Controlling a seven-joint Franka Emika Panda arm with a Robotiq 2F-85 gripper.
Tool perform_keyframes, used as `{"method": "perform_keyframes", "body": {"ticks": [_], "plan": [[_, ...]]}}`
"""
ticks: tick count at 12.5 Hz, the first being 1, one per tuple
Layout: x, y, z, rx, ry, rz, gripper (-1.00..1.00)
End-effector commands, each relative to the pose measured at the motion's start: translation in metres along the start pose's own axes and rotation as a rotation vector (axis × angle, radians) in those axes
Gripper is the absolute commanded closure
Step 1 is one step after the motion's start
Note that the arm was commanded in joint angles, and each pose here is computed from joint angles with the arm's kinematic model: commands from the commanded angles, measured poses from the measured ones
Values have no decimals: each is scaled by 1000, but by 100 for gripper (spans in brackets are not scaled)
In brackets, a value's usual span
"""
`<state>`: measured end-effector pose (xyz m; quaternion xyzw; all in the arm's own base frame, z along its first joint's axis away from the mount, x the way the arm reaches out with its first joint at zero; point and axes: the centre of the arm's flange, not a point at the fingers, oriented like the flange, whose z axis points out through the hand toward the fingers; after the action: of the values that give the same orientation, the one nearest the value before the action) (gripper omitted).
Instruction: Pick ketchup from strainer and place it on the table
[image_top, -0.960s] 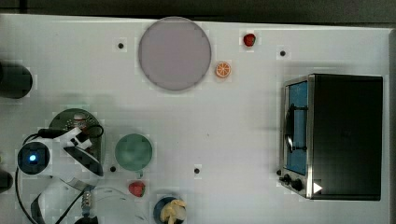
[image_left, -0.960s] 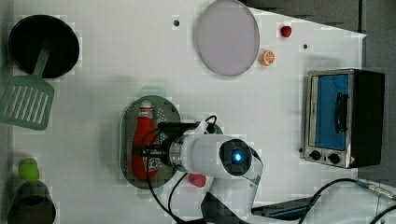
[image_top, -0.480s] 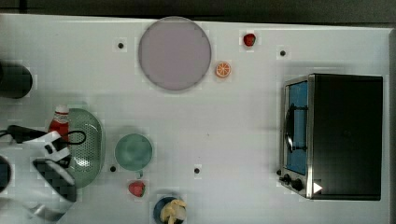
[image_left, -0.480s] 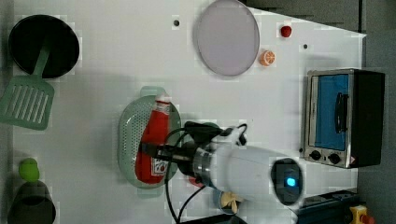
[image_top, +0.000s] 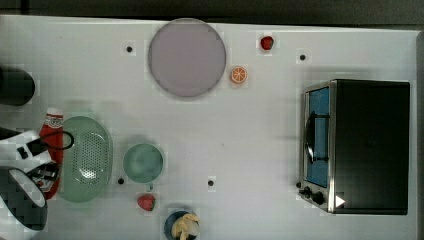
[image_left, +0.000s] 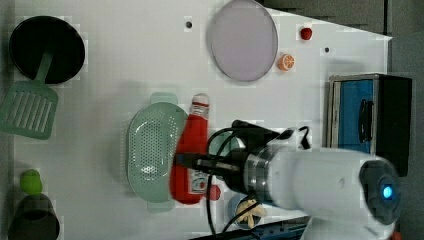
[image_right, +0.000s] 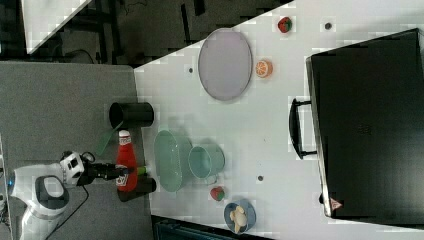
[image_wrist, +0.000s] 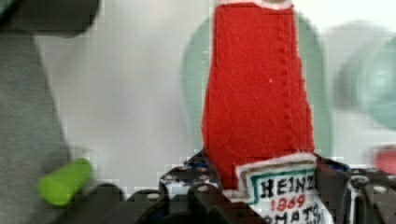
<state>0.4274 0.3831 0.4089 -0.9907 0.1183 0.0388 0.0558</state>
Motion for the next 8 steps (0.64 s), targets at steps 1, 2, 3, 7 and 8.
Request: {"method": "perform_keyframes", "body": {"ticks": [1, 2, 3, 7, 8], "plan": [[92, 62, -47, 43, 11, 32, -21], [112, 80, -60, 47, 28, 60, -21], [132, 101, -71, 52, 46, 85, -21], [199, 201, -88, 49, 90, 206, -21], [211, 227, -89, 45, 95, 235, -21]]}}
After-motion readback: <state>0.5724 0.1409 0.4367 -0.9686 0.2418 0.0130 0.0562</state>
